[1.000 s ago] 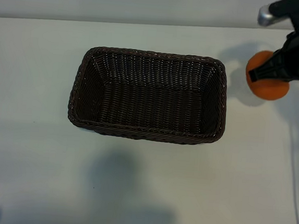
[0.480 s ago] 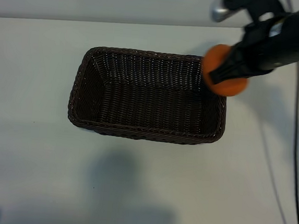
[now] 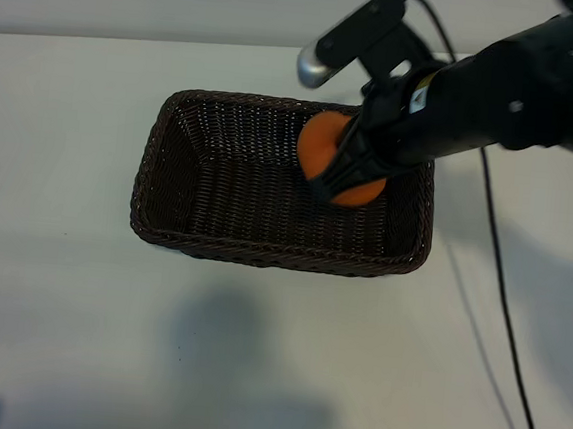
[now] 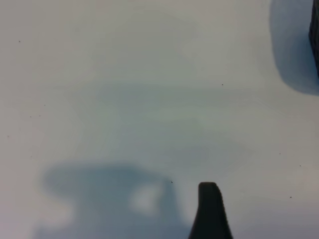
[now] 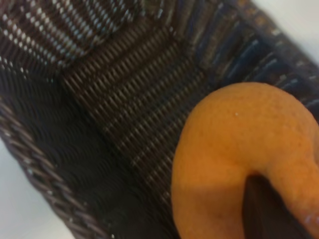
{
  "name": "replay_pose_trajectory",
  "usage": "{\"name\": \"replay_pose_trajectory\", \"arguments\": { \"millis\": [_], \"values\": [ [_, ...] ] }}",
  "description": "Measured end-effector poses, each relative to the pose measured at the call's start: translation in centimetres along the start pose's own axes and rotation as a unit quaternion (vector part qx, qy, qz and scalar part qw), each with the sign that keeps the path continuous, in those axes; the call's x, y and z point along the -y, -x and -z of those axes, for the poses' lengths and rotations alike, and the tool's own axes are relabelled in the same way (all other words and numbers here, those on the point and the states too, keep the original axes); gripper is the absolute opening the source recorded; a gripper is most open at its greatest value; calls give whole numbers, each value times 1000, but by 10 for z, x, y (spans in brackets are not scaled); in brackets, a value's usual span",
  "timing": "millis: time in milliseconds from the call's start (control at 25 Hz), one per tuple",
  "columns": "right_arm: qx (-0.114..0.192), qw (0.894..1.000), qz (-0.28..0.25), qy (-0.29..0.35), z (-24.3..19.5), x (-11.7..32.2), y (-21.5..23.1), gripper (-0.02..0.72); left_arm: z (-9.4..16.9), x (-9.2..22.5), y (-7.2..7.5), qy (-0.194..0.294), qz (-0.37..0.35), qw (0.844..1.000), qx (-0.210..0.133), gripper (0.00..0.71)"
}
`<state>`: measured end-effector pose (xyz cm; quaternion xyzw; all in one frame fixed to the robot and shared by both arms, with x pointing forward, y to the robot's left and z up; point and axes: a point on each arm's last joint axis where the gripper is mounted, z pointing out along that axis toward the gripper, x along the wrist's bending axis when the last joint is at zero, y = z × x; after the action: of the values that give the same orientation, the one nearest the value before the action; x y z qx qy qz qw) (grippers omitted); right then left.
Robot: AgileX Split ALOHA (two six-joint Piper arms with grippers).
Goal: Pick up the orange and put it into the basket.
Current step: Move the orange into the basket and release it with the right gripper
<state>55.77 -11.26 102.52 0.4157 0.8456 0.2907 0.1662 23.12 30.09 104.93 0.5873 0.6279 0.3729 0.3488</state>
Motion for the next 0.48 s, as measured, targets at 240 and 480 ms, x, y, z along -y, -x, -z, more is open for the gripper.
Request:
{"name": "replay_pose_trajectory", "arguments": {
  "millis": [240, 480],
  "values": [
    [-4, 999, -2, -36, -36, 13, -1, 72, 0, 0, 0, 0, 0, 1000, 0, 525],
    [-6, 999, -1, -54, -55, 21, -1, 72, 0, 0, 0, 0, 0, 1000, 0, 525]
  ]
}}
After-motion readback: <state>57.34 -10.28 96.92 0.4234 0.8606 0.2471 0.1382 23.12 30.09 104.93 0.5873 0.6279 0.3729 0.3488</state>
